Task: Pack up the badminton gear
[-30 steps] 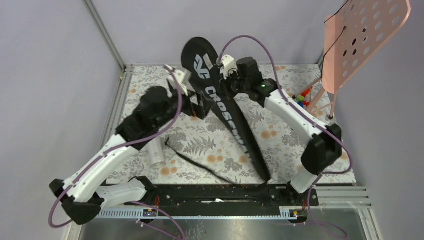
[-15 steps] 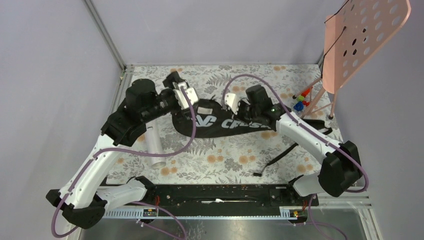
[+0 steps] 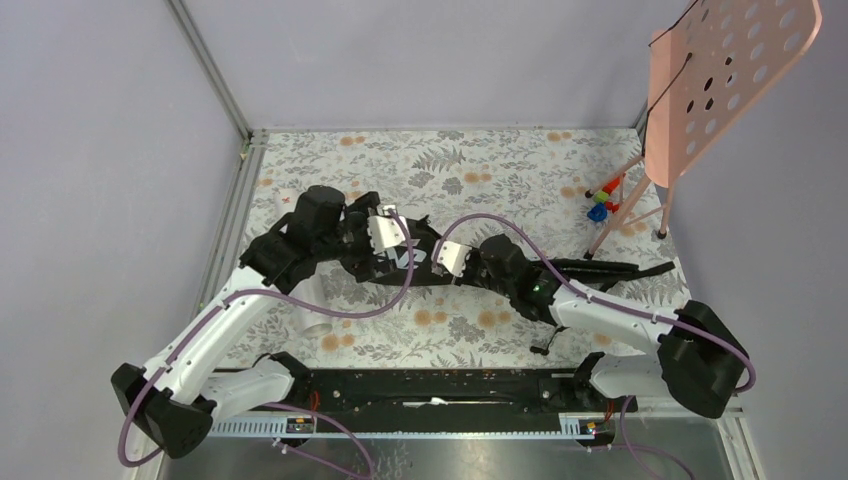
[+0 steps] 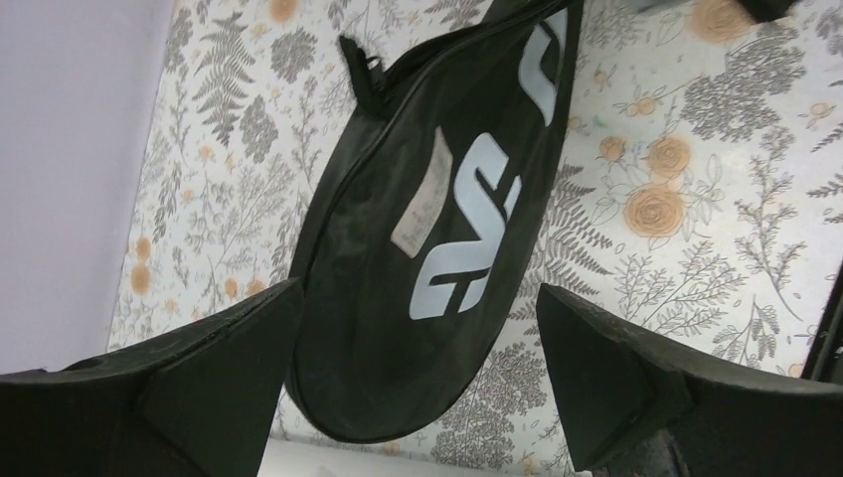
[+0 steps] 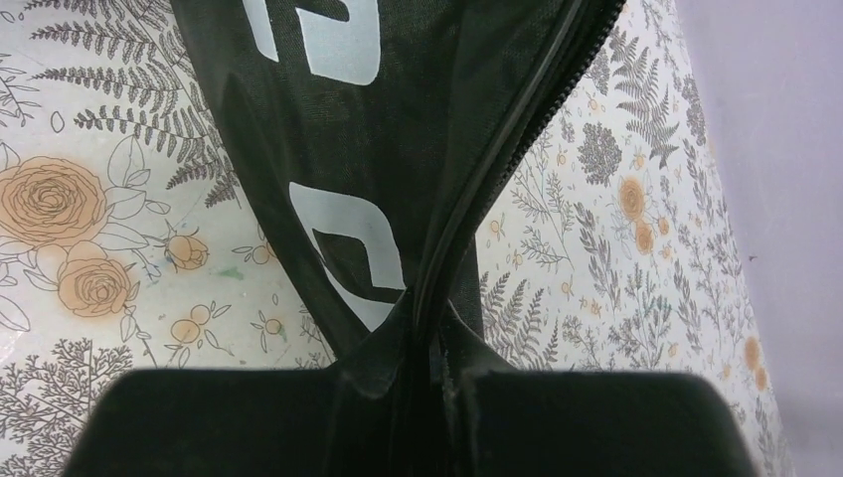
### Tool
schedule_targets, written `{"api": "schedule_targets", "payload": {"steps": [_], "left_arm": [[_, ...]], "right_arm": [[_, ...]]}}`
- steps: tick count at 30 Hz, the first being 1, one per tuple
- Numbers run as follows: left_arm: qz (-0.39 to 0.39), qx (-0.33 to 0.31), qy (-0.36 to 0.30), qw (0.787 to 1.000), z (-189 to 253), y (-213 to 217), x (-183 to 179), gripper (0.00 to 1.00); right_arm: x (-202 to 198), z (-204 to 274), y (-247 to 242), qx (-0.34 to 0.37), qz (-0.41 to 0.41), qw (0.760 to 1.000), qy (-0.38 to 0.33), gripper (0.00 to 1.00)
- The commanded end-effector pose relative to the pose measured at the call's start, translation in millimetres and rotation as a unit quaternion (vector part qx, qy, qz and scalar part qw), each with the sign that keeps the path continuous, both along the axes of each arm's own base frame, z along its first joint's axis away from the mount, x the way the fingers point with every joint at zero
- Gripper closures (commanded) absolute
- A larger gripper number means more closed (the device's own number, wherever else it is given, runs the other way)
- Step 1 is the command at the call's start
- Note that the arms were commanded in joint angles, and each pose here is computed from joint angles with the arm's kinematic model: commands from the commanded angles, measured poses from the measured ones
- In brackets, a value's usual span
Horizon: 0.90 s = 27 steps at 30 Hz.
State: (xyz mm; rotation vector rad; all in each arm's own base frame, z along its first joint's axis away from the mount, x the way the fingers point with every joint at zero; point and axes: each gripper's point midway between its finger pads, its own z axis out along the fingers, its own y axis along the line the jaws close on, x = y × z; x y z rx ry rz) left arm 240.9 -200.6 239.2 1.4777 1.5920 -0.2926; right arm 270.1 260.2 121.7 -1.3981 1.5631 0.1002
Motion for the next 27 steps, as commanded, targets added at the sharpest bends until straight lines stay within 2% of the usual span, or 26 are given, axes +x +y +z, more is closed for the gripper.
{"api": "schedule_targets", "payload": {"steps": [1,6,12,14,17,19,23,25,27], "left_arm": [[0.025,0.008,-0.03,0.999,2,12,18,0.01],[0.04,0.019,-0.026,0.999,-6,24,26,0.01],[-0.049,0.014,-0.008,0.999,-12,9,8,0.01],[-0.074,0.009,0.017,0.997,-16,2,2,0.02],[-0.105,0.008,0.063,0.992,-19,-6,-9,0.08],[-0.126,0.017,0.085,0.988,-23,-7,-15,0.19],[-0.152,0.026,0.127,0.98,-29,-9,-24,0.64],[-0.165,0.027,0.132,0.977,-29,-9,-31,0.81],[-0.175,0.027,0.125,0.976,-29,-7,-36,0.96]], "right_arm": [[-6,-2,-9,0.011,-0.037,0.999,-0.006,1.0],[-30,-2,-9,0.021,-0.009,1.0,0.013,1.0],[-49,12,-9,0.044,0.023,0.999,0.02,0.98],[-55,15,-9,0.049,0.037,0.998,0.024,0.97],[-61,14,-13,0.042,0.042,0.998,0.031,0.95],[-61,15,-16,0.038,0.037,0.998,0.033,0.94],[-62,18,-15,0.051,0.035,0.997,0.036,0.91],[-63,24,-13,0.063,0.032,0.997,0.04,0.8],[-63,36,-8,0.091,0.02,0.994,0.052,0.61]]}}
